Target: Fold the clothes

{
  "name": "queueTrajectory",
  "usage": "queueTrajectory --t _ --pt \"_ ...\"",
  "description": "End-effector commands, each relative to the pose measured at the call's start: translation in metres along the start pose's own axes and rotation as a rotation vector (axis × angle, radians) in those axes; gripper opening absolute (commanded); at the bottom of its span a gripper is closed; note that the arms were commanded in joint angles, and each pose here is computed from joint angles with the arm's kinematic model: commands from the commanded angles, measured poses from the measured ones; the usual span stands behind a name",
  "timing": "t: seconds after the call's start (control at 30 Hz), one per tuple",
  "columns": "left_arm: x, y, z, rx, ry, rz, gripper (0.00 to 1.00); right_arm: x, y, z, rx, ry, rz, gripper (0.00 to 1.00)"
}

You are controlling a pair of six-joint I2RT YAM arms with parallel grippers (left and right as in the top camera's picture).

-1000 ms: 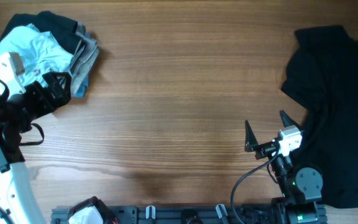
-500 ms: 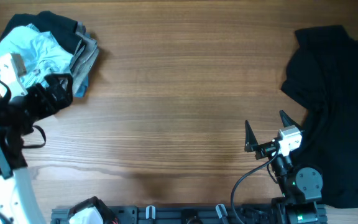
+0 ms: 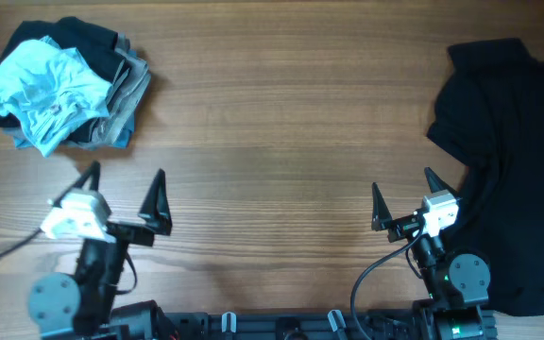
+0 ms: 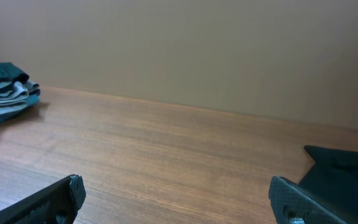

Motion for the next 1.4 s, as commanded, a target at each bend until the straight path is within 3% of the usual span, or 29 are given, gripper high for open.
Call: queueTrajectory --t 0.0,0.17,0.27,1.37 --pt "-0.003 0.042 0.000 -0.015 -0.014 -0.028 1.00 0.000 -0.001 0.000 0.015 -0.001 -0.006 1.00" --pt "0.014 0.098 0.002 -0.012 0.013 -0.040 1.00 0.000 -0.001 0.000 0.015 -0.002 -0.006 1.00" --pt "0.019 0.140 0.004 -0.053 0.018 0.072 1.00 0.000 -0.001 0.000 0.015 -0.001 -0.006 1.00" --pt "0.020 0.139 -0.002 -0.050 0.056 0.067 1.00 0.000 -0.001 0.000 0.015 -0.001 -0.006 1.00"
Point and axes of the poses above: each gripper's point midway between its finger pads, its own x axis out along the fingers, its own z axis along the line the jaws close on, y = z × x, the point moved 8 cm from there along -x, back along the fingers, and after that the axes turned 10 degrees about x, right-handed, at the moved point
